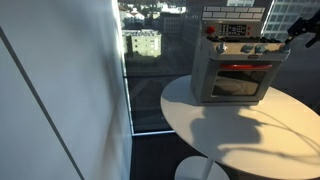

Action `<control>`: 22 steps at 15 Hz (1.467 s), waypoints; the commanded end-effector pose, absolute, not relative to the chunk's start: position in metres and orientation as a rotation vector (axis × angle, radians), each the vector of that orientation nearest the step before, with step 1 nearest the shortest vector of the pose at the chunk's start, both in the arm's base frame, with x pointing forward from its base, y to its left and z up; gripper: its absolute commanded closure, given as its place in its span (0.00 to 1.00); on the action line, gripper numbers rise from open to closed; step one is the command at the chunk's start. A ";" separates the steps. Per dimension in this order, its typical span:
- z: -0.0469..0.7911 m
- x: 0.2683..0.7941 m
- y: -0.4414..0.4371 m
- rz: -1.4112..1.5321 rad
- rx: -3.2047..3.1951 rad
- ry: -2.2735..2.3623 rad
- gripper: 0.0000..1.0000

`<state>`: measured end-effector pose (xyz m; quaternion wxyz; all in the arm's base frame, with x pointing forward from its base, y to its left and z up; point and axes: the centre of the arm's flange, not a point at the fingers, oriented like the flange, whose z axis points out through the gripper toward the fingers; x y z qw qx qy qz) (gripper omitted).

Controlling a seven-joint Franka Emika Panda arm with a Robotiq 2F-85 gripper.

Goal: Turn the second right switch to the right

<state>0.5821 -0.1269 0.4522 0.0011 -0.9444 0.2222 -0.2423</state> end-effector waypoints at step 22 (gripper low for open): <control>0.450 0.595 -0.129 -0.800 -2.982 0.665 0.51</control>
